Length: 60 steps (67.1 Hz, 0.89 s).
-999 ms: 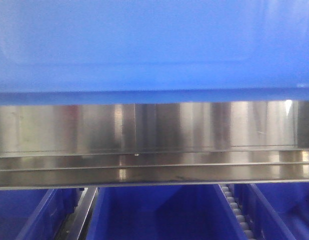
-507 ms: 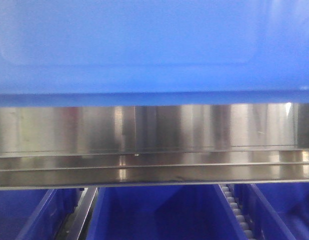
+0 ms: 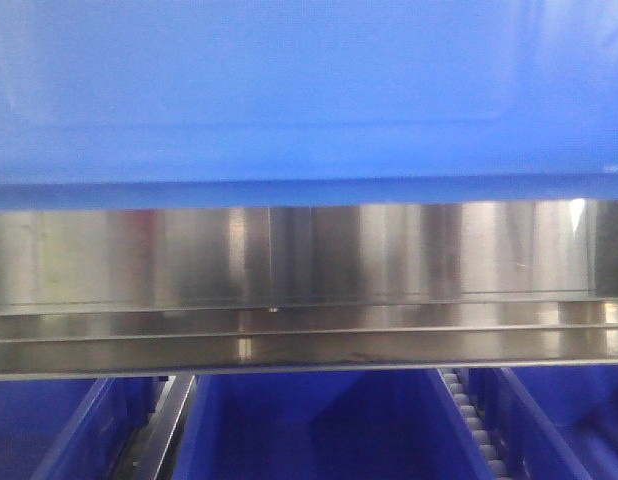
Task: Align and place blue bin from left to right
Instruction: 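Lift the large blue bin up off the rack with both grippers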
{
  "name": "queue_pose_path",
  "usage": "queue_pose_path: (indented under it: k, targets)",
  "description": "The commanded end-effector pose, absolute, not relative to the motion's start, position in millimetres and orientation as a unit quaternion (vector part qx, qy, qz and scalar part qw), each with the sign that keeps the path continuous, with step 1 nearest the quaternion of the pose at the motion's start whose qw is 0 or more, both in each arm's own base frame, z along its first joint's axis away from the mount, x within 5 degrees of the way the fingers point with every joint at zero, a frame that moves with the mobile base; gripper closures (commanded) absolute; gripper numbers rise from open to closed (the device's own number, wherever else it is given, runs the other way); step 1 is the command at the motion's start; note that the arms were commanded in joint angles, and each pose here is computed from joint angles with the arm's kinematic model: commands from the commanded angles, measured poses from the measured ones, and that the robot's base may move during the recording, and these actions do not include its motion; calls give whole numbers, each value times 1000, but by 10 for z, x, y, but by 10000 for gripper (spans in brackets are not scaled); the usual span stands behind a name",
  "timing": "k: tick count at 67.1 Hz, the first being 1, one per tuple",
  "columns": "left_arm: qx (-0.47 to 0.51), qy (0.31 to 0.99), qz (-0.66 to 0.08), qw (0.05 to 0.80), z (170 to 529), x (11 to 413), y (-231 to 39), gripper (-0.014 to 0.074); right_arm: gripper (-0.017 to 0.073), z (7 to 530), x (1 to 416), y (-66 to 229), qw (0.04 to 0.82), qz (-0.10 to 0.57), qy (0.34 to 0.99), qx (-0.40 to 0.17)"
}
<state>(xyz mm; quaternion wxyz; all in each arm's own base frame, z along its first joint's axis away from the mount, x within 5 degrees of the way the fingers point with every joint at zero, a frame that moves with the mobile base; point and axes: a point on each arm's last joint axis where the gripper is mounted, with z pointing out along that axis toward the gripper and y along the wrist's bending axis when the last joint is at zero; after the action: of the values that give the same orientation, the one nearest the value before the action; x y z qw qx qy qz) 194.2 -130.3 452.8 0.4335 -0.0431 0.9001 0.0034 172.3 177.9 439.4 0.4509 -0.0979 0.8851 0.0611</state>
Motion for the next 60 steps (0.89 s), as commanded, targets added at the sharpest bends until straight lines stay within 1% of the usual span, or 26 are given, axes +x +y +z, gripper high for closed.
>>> queue_pose_path:
  k: [1,60]
  targets:
    - [-24,887,-45,460,4607,1918,-1388,704,639,4514,1708,1877,491,115,854,-124]
    - [-24,887,-45,460,4607,1918,-1388,704,639,4514,1708,1877,491,115,854,-124]
